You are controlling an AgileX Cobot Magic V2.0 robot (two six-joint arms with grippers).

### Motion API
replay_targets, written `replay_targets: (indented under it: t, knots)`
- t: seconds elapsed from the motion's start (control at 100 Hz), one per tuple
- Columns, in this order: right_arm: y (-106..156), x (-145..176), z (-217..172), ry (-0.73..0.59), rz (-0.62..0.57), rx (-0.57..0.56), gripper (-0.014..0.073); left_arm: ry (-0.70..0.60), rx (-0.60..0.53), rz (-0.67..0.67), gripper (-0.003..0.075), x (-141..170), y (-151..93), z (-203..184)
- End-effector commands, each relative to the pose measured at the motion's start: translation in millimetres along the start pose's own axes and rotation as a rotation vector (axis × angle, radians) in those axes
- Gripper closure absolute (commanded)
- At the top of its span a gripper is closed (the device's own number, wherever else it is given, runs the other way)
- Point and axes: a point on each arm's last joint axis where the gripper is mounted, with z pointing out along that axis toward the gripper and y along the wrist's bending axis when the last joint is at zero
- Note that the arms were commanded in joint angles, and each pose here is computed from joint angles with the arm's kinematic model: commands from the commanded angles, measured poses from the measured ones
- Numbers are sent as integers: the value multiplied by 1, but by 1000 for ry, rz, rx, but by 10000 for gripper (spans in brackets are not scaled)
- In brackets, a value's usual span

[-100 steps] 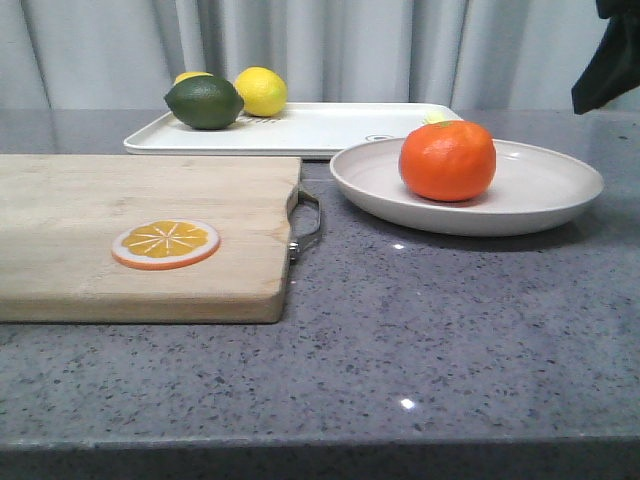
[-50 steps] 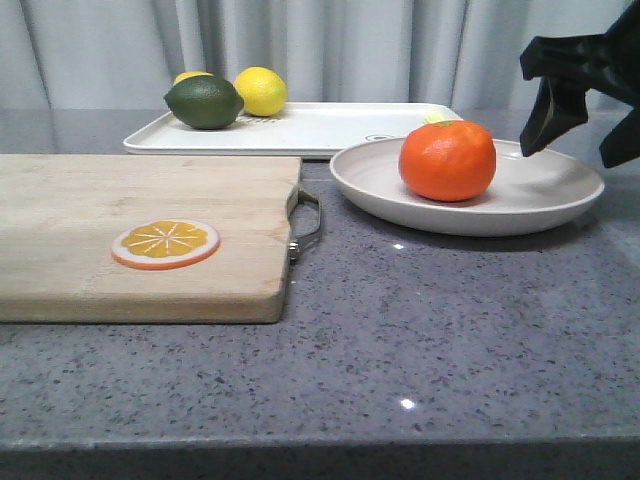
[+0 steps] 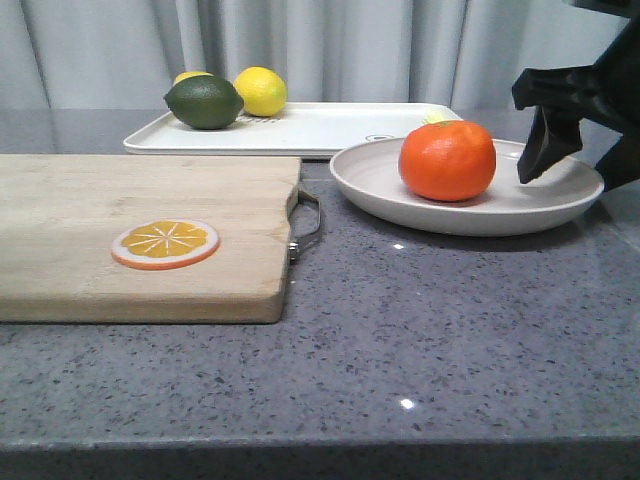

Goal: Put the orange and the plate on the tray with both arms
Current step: 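Move the right gripper to the plate rim farthest from the tray and grasp it, then lift the plate with the orange using the right gripper and carry it onto the tray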

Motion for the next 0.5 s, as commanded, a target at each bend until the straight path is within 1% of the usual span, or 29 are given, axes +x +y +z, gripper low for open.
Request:
replay_targets:
  t: [0.0,0.12,0.24,0.36,0.44,0.49]
  knots:
    - [5,-17,-14,-93,2,-19,200,-105,-30,-9,29,-16,3,-3]
    - [5,-16,-14,-88,2,-19,382,-105,-30,-9,29,-16,3,-3]
    - [5,-16,-14,-88,2,-19,514,-105,-30,-9,29,-16,3,-3]
    - [5,-17,-14,-96,2,-19,610,-105,-30,-9,29,-16,3,-3]
    - [6,-19,-15,-98,2,-21,657,-105,-30,-9,29,-16,3,-3]
    - [7,-20,-16,-96,4,-25,664,-105,-30,-9,29,-16,3,-3]
